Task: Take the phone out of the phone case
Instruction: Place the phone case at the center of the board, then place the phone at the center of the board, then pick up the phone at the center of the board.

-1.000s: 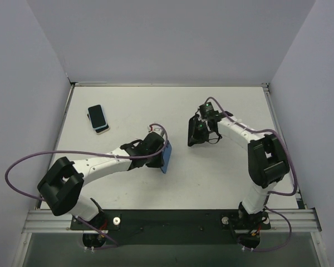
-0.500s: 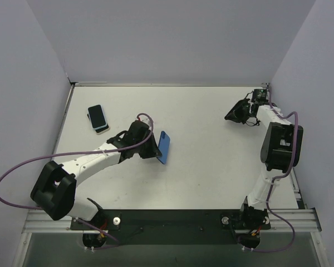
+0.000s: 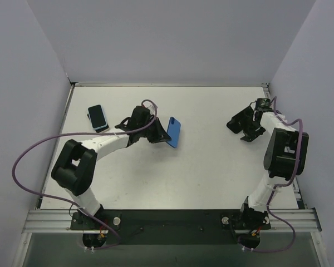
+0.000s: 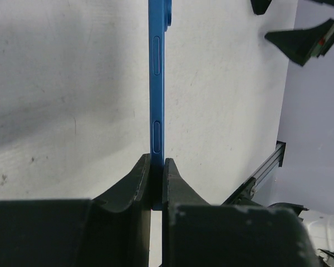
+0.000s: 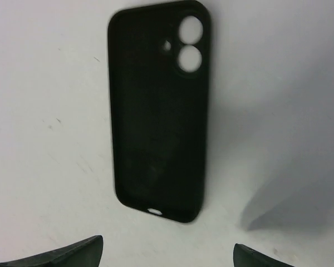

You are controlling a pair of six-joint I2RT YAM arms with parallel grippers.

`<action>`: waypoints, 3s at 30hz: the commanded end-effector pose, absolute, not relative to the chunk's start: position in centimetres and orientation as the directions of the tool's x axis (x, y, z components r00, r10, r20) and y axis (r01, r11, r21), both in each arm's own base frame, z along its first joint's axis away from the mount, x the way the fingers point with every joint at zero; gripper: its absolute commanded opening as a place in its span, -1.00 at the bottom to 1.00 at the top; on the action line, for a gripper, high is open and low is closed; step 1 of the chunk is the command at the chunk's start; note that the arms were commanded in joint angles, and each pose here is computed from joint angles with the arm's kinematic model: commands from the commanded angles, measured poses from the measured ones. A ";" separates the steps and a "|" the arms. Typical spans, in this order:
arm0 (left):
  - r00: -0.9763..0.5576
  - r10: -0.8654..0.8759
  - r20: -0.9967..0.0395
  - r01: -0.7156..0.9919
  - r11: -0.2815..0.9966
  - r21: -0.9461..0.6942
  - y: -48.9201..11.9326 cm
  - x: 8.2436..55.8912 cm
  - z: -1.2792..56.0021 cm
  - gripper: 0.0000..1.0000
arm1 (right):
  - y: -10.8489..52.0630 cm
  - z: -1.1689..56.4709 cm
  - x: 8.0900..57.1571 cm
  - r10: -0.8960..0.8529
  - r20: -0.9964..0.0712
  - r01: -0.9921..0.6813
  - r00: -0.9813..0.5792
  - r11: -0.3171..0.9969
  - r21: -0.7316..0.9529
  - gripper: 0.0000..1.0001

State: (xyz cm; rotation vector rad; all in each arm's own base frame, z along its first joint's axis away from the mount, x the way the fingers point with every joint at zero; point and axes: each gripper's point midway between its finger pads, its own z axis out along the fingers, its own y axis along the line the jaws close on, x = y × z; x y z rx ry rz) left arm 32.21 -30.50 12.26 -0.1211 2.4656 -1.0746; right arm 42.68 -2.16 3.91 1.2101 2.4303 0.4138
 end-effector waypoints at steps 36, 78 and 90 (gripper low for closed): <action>-0.829 -0.486 -0.277 -0.048 0.556 -0.830 -32.8 47.8 7.4 -1.00 | 3.4 5.9 27.2 0.696 -0.306 0.565 -0.650 0.711 0.418 0.82; -0.820 -0.313 -0.478 -0.398 0.914 0.084 0.3 47.2 9.1 0.95 | 9.0 7.6 30.2 0.566 -0.295 0.393 -0.770 0.784 0.480 0.81; -0.824 -0.348 -0.448 -0.430 0.898 0.094 5.0 48.8 7.2 0.95 | 10.1 6.8 31.3 0.532 -0.261 0.363 -0.805 0.791 0.493 0.81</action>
